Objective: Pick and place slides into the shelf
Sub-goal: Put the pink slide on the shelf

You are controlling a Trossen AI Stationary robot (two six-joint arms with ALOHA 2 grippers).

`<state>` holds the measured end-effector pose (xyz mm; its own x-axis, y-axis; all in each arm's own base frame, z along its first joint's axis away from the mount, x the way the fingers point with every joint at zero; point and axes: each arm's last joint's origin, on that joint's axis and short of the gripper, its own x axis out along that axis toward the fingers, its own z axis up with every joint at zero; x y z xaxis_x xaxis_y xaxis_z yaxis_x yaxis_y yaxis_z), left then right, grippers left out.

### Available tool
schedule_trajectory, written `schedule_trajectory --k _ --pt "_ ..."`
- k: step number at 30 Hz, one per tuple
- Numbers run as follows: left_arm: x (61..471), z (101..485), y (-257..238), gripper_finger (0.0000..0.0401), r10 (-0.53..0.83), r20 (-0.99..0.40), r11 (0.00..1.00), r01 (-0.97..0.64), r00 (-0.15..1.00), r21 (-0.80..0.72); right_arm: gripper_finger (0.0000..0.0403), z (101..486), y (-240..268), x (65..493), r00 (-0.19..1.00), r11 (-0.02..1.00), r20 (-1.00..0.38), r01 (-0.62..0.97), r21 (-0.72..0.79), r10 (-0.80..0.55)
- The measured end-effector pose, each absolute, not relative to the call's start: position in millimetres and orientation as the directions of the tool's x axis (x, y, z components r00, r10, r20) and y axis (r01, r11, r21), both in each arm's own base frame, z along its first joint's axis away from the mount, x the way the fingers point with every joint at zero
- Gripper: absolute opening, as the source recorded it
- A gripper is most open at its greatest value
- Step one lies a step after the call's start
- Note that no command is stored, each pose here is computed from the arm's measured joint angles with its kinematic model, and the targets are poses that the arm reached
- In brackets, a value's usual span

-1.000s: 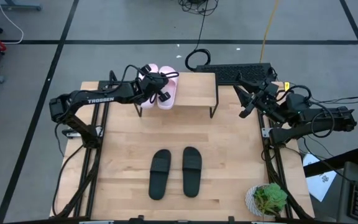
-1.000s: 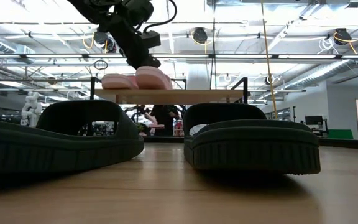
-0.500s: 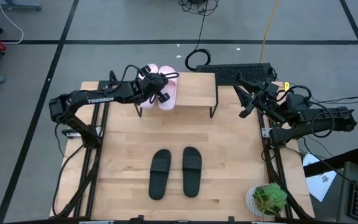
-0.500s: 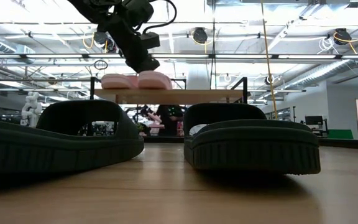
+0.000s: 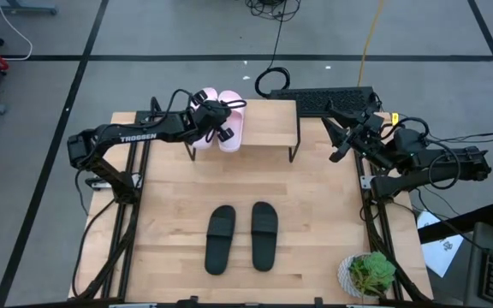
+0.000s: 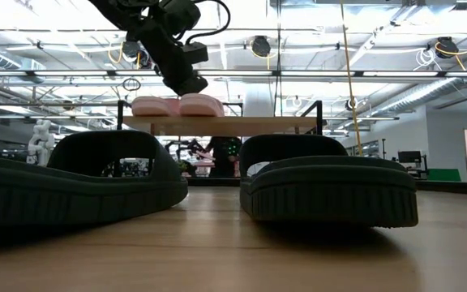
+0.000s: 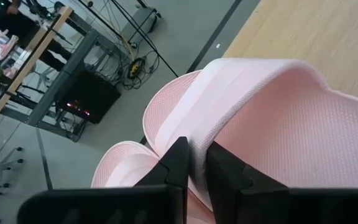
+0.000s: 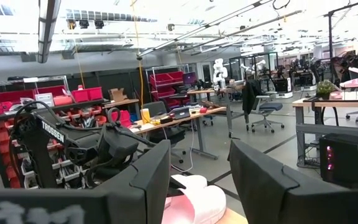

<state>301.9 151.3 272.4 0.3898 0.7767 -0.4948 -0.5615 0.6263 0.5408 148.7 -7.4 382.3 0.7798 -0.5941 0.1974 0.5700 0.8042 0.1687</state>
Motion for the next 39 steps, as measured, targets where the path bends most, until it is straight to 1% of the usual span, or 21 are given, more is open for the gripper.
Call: schedule_trajectory --k 21,39 --pt "296.5 280.1 152.8 0.0037 0.796 -0.468 0.603 -0.571 0.384 0.556 0.0155 382.4 -7.4 148.7 0.780 0.804 0.198 0.571 0.163 -0.594" --pt "294.6 278.4 155.3 0.0038 0.763 -0.501 0.644 -0.550 0.409 0.532 0.0155 383.0 -7.4 148.6 0.780 0.806 0.204 0.566 0.173 -0.591"
